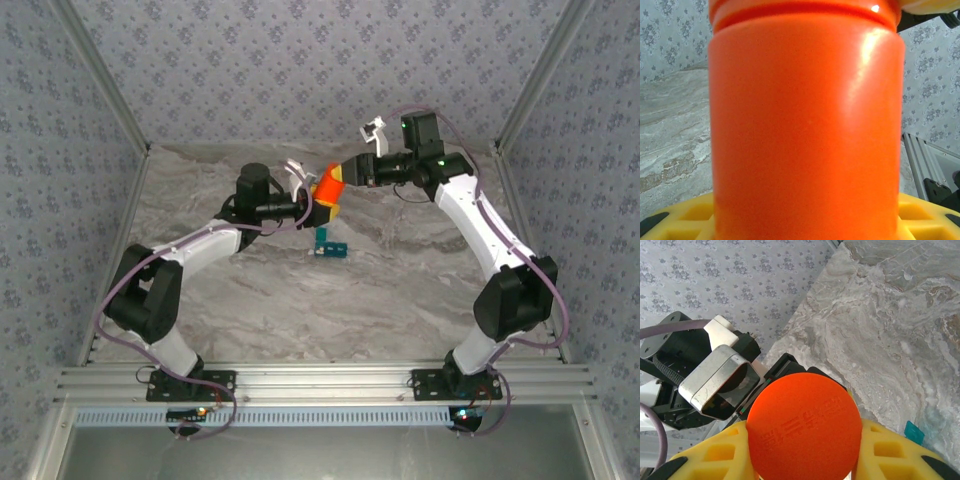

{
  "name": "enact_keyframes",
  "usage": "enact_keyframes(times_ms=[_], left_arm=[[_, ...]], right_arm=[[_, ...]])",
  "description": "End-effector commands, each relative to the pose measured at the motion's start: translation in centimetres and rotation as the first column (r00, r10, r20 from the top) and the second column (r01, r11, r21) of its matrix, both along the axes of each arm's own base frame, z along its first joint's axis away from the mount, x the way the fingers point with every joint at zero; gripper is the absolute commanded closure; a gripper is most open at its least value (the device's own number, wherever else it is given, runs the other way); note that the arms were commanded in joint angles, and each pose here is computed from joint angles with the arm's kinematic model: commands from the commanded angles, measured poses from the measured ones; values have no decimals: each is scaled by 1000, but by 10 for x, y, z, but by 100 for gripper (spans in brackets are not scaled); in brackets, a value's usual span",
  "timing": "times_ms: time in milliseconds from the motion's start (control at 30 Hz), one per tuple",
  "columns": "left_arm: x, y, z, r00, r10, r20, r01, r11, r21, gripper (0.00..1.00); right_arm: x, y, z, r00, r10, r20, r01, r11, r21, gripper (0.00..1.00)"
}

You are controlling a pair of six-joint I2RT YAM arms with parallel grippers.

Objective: Sort the pills into containers

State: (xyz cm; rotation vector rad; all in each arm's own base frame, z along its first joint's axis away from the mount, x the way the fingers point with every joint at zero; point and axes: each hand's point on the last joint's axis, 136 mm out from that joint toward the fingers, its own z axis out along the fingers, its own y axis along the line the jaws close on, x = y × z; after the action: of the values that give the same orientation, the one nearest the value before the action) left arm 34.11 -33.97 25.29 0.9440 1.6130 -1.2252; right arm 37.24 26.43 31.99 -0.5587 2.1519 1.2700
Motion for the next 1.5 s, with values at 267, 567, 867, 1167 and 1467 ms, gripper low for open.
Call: enact_keyframes(times_ms=[267, 567, 867, 1167, 1467], left_arm=[[-4, -19, 22, 934, 158, 321, -196, 976, 91, 100], [-18, -47, 16, 749, 248, 615, -418, 896, 148, 100], [-15, -53, 5, 732, 280, 620, -458, 877, 144, 100], [-3, -43, -8, 765, 321, 558, -473, 868, 149, 100], [13, -23, -17, 790, 373, 486, -496, 856, 149, 100]], right_arm=[[8, 16, -53, 967, -172, -188, 161, 984, -72, 69], [16, 28, -82, 895, -290, -339, 285, 956, -66, 69], [16, 31, -83, 888, -303, -347, 296, 952, -76, 68], [22, 21, -65, 886, -317, -338, 317, 947, -57, 59], [32, -9, -23, 881, -358, -310, 379, 926, 8, 28]])
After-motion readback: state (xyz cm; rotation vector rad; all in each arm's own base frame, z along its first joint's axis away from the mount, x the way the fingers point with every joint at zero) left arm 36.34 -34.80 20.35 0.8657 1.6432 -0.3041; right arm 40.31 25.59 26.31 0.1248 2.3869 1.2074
